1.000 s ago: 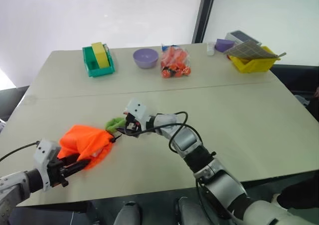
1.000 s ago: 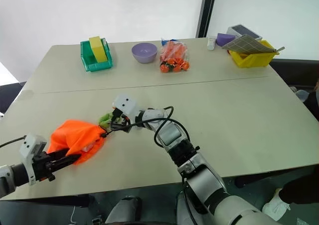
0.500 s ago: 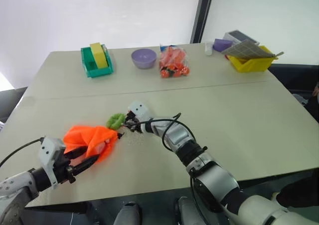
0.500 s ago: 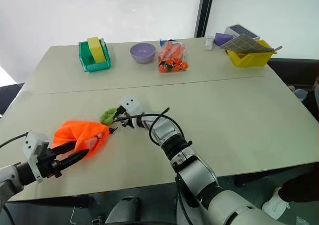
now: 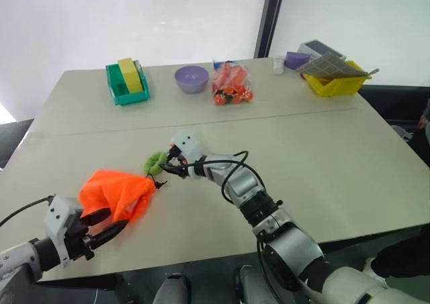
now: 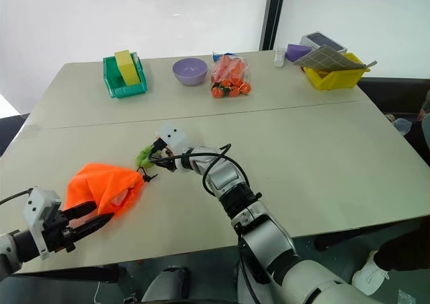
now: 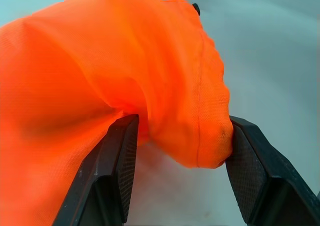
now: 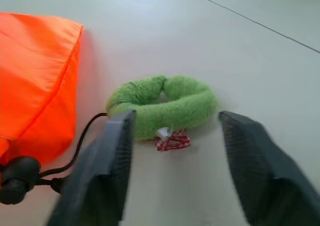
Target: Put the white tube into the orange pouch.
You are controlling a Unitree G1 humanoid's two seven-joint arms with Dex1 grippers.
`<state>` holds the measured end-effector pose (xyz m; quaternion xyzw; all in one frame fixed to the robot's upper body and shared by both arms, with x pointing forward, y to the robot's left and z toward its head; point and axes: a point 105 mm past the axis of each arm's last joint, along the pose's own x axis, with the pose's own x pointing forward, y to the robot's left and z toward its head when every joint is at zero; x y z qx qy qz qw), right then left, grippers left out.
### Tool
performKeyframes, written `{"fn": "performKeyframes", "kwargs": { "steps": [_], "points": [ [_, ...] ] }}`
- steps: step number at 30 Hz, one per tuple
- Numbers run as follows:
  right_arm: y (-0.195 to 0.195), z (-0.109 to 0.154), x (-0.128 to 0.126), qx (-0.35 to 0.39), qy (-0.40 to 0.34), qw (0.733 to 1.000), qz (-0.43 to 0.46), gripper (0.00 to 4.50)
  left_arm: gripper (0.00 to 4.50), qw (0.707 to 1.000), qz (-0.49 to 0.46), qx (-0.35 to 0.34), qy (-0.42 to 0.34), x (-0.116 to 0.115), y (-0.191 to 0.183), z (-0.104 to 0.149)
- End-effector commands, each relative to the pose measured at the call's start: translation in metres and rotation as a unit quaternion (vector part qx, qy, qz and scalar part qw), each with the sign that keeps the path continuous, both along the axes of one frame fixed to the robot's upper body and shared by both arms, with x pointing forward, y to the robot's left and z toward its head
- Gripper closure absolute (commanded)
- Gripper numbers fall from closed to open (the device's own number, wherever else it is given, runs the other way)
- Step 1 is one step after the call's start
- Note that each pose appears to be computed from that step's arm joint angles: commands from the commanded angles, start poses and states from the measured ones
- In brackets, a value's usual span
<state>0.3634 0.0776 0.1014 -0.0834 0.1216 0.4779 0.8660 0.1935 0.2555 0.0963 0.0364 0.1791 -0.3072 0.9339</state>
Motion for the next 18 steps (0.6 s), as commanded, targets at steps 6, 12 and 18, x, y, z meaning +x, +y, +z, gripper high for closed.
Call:
{"fn": "performKeyframes", "kwargs": {
  "steps": [6, 12, 18],
  "points": [
    [0.044, 0.005, -0.011, 0.040, 0.046, 0.998, 0.006, 1.58, 0.04, 0.999, -0.001, 0.016, -0.038, -0.002, -0.006, 0.005],
    [0.052, 0.008, -0.013, 0.057, 0.054, 0.997, 0.012, 1.58, 0.04, 0.999, -0.005, 0.022, -0.028, -0.009, -0.010, -0.002],
    [0.044, 0.016, -0.016, 0.080, 0.037, 0.996, 0.026, 1.58, 0.04, 0.999, 0.002, -0.025, -0.026, -0.012, -0.011, 0.008]
  ]
}}
